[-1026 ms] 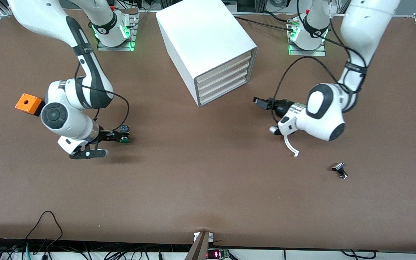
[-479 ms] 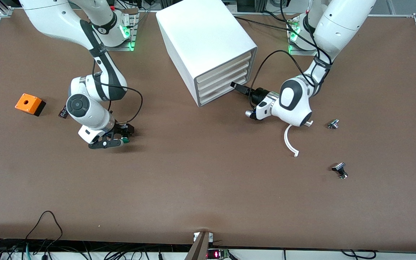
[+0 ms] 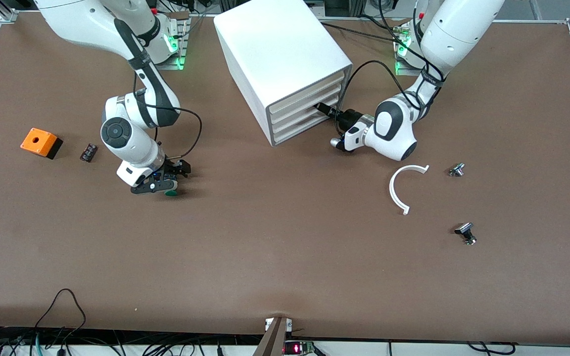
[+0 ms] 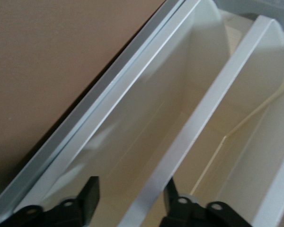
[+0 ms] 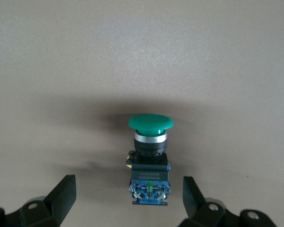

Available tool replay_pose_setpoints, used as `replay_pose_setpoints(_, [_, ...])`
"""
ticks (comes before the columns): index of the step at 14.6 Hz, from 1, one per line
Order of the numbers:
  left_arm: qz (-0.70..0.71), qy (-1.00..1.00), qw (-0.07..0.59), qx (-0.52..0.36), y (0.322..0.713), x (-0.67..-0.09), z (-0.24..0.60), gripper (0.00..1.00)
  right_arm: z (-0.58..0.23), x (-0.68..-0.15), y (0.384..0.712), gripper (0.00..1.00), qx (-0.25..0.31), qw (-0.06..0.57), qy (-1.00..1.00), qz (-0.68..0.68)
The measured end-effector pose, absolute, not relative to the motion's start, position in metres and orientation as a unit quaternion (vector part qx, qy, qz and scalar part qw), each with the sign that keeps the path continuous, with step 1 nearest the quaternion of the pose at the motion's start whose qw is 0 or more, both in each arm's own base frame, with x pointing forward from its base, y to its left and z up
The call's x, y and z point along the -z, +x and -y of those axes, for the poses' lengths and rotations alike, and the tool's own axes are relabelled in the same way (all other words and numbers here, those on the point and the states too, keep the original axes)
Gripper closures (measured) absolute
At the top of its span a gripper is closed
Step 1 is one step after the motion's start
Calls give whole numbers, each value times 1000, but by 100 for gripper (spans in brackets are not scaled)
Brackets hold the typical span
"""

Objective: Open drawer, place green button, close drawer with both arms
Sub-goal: 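Pull the drawer open with the left gripper while the right gripper grasps the button, then lift the green button with the right gripper while the left gripper withdraws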

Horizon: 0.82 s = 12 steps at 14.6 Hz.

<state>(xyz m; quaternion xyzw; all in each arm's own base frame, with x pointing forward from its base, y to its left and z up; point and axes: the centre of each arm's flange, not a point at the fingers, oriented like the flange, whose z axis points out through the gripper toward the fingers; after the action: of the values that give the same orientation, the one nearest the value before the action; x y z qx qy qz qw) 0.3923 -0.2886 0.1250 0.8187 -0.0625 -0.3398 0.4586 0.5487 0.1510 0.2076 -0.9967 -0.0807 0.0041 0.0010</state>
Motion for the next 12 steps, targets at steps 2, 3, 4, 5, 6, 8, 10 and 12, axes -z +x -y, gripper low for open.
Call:
replay_pose_setpoints(2, [62, 816, 465, 337, 393, -128, 291, 62, -150, -205, 547, 0, 2, 2, -996, 90])
replay_pose_setpoints(3, [64, 816, 466, 336, 394, -129, 292, 66, -150, -203, 544, 0, 5, 3, -995, 95])
replay_pose_setpoints(4, [66, 817, 466, 334, 395, -130, 292, 69, -149, -200, 542, 0, 6, 3, -995, 97])
replay_pose_setpoints(5, [68, 818, 466, 331, 396, -131, 291, 71, -149, -198, 540, 0, 6, 3, -995, 98])
replay_pose_setpoints(6, [71, 823, 464, 321, 405, -132, 286, 71, -148, -196, 539, 0, 6, 3, -995, 99])
replay_pose_setpoints(8, [65, 840, 460, 280, 445, -141, 254, 74, -146, -193, 538, 0, 9, 3, -994, 104])
replay_pose_setpoints(10, [60, 854, 461, 231, 487, -155, 214, 85, -144, -189, 539, 1, 11, 3, -994, 107])
replay_pose_setpoints(12, [56, 863, 456, 210, 504, -160, 192, 85, -142, -185, 539, 15, 14, 3, -994, 109])
